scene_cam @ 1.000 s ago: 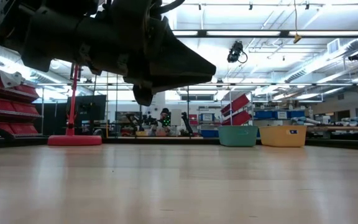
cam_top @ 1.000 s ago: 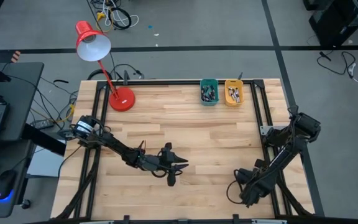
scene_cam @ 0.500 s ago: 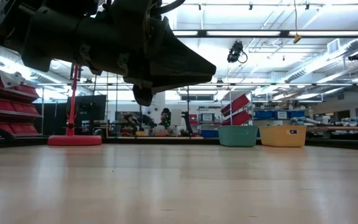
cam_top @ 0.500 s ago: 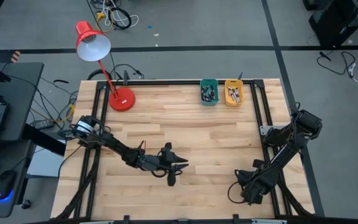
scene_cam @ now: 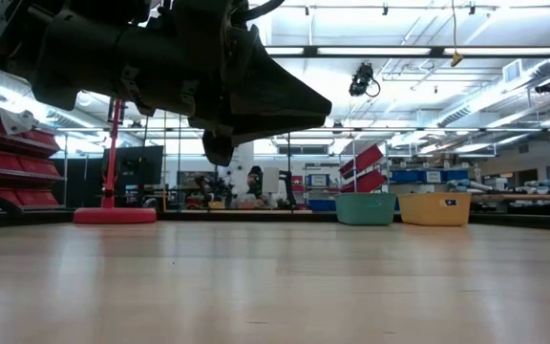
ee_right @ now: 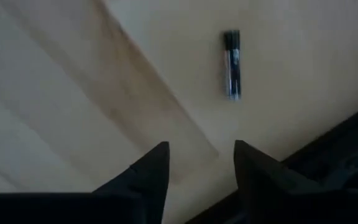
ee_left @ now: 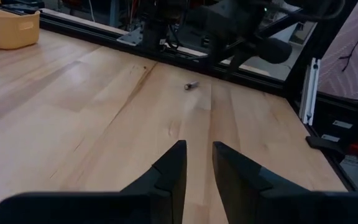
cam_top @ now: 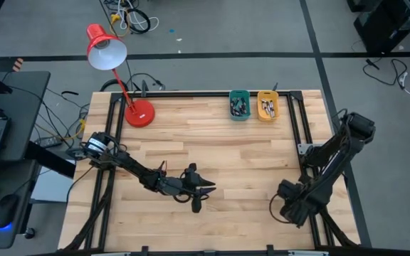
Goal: Sort batteries
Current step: Put the silver battery into the yellow bin
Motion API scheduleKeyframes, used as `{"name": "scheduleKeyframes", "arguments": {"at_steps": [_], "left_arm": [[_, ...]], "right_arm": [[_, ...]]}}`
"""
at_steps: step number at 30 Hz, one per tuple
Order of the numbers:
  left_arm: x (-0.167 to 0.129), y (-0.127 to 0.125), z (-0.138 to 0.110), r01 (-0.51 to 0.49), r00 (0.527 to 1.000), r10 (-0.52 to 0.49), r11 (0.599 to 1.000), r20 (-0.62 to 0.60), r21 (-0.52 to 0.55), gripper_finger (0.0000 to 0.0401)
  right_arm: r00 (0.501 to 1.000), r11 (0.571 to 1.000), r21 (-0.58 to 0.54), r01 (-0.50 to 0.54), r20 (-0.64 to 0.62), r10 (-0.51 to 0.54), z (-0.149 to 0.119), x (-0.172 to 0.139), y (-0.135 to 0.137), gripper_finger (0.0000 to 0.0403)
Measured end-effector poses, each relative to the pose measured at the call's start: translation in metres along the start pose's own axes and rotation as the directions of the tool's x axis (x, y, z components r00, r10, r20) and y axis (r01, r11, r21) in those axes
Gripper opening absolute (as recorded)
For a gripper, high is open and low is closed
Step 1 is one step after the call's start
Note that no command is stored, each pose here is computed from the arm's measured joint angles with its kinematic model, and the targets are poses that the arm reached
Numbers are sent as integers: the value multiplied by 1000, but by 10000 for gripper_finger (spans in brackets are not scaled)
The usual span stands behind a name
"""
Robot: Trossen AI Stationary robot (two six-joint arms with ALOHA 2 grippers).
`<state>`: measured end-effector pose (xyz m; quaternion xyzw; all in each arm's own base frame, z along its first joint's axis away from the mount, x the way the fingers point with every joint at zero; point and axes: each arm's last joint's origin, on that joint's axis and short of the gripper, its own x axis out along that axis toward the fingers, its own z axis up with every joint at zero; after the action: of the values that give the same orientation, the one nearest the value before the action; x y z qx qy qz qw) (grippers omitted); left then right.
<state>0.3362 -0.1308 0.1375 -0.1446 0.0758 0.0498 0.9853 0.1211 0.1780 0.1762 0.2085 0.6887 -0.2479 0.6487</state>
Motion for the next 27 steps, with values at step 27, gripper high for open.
{"name": "scheduleKeyframes", "arguments": {"at_steps": [27], "left_arm": [[3, 8, -1, -40, 999, 41, 998, -26, 40, 92]], "right_arm": [[999, 993, -111, 42, -16, -44, 45, 33, -46, 100]]}}
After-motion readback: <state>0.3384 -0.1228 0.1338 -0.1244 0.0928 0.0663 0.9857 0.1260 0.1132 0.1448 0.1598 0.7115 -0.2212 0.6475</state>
